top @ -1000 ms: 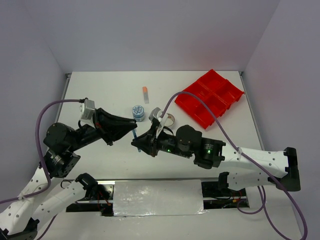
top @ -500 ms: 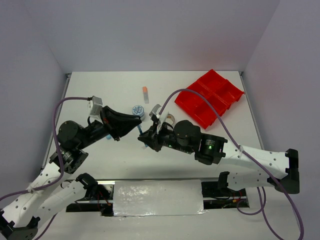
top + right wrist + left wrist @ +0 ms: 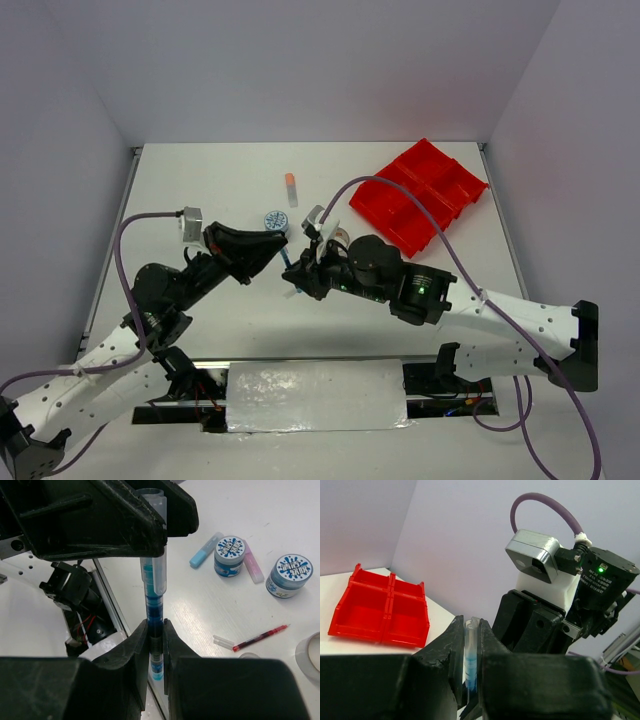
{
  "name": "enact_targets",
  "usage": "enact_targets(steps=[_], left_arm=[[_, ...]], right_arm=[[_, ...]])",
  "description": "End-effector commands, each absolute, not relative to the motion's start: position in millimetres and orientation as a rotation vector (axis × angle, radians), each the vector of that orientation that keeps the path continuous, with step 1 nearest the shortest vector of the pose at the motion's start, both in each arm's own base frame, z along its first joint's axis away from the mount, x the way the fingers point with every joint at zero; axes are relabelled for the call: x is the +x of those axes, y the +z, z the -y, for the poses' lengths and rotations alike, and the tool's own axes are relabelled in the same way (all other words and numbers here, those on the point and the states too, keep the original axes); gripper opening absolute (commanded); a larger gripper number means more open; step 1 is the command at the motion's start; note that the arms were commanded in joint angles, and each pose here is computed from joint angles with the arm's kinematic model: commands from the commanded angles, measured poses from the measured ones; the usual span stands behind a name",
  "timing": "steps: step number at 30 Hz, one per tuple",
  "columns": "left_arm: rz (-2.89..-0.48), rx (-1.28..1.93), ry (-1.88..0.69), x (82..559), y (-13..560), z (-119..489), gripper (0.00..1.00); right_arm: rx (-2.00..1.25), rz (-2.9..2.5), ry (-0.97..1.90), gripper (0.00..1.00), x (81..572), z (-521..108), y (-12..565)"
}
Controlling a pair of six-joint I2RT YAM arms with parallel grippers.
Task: Sort the stationery into containers
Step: Close the pen cap on the pen.
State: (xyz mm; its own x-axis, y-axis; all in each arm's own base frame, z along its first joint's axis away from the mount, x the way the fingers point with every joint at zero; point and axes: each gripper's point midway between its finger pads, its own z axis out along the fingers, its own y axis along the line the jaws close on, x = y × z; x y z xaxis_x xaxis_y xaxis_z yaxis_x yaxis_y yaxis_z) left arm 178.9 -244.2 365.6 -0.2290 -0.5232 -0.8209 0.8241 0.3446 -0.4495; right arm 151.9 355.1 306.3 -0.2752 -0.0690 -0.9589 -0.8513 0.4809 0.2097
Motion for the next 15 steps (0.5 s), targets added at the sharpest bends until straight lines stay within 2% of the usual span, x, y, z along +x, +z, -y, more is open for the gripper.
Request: enact_targets(steps=[1, 3, 6, 12, 15], left_arm=[[-1.782, 0.512, -1.378, 133.9, 234.8, 274.9, 0.00], [-1.783, 0.514, -1.347, 136.3, 243.4, 272.6, 0.00], [-1.773, 0.539, -1.298, 139.4, 254.6, 270.2, 0.00], [-1.872, 0.597, -1.349, 126.9, 213.4, 292.3, 0.00], [-1.884, 0.611, -1.364, 114.8, 196.7, 303.4, 0.00]], right_arm=[[-0.278, -0.972, 1.212, 0.00, 155.9, -297.8, 560.1], [-0.312, -1.010, 1.200, 0.00, 156.7, -303.3, 539.6], [-0.231, -0.975, 1.227, 0.00, 154.1, -280.3, 541.0], [-0.269, -0.907, 1.185, 0.00, 146.0, -266.3, 591.2], [-0.284, -0.925, 1.169, 0.00, 150.5, -273.2, 590.7]])
